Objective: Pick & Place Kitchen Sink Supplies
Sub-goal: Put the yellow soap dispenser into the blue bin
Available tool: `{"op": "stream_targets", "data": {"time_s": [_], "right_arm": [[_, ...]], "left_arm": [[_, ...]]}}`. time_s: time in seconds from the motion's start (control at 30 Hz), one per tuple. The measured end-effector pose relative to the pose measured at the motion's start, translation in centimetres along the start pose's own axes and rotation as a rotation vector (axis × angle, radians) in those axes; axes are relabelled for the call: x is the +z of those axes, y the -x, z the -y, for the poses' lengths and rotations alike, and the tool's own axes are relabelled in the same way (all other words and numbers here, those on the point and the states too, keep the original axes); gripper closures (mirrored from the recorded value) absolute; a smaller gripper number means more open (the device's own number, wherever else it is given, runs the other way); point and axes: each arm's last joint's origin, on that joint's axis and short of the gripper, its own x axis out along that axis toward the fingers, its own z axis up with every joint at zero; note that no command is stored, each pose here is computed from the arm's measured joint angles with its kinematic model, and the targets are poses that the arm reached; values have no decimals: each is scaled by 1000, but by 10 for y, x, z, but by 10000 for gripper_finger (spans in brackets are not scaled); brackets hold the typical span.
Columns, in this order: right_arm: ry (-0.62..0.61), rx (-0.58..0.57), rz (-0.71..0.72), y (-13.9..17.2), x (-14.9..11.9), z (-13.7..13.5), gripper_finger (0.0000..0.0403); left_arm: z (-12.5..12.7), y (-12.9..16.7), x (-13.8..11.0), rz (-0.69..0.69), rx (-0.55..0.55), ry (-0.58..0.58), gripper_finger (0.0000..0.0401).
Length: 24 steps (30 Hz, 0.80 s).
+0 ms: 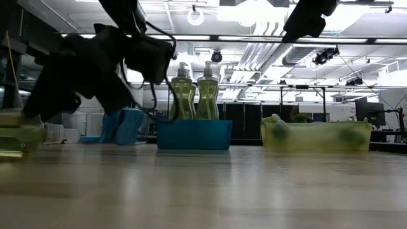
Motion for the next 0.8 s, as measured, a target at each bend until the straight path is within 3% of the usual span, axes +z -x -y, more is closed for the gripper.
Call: {"op": "stream_targets", "data": {"time_s": [0.23, 0.8], "right_arm": [[3, 4, -10, 0, -1, 0, 191], [2, 3, -17, 0, -2, 0, 190]], "left_arm": [[-5, -18, 10, -101, 46, 48, 59], [1, -33, 15, -135, 39, 1, 59]]}}
